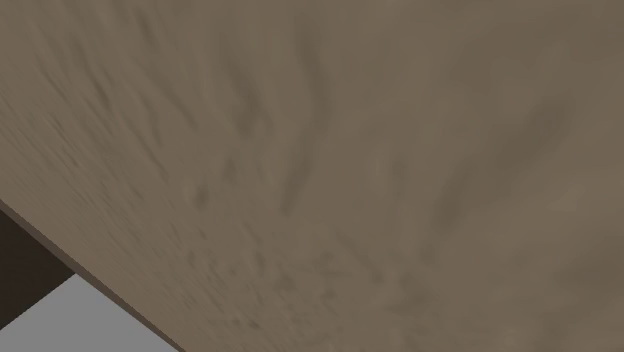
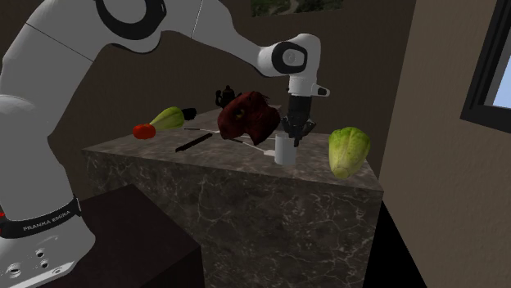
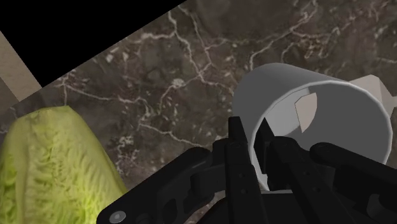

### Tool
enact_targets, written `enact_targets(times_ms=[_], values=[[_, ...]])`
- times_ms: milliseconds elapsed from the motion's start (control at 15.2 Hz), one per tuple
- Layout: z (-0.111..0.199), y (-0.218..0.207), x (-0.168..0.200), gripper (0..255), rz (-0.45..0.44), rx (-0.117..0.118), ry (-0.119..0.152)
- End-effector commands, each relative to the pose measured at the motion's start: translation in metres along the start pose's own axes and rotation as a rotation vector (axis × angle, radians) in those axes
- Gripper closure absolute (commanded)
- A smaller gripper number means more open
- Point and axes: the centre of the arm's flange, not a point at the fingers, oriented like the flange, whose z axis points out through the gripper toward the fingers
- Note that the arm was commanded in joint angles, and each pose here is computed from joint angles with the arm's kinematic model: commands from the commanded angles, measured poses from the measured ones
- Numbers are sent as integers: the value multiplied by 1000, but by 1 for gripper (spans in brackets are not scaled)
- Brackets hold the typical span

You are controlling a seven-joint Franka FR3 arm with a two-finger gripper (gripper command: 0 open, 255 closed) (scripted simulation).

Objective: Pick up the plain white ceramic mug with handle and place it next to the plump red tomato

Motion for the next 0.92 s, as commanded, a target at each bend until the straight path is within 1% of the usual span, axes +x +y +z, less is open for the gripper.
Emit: enact_targets(times_ms=[0,66,858], values=[[0,0,0,255,0,0,0],[0,0,0,255,0,0,0],[-63,-1,-6,255,0,0,0]])
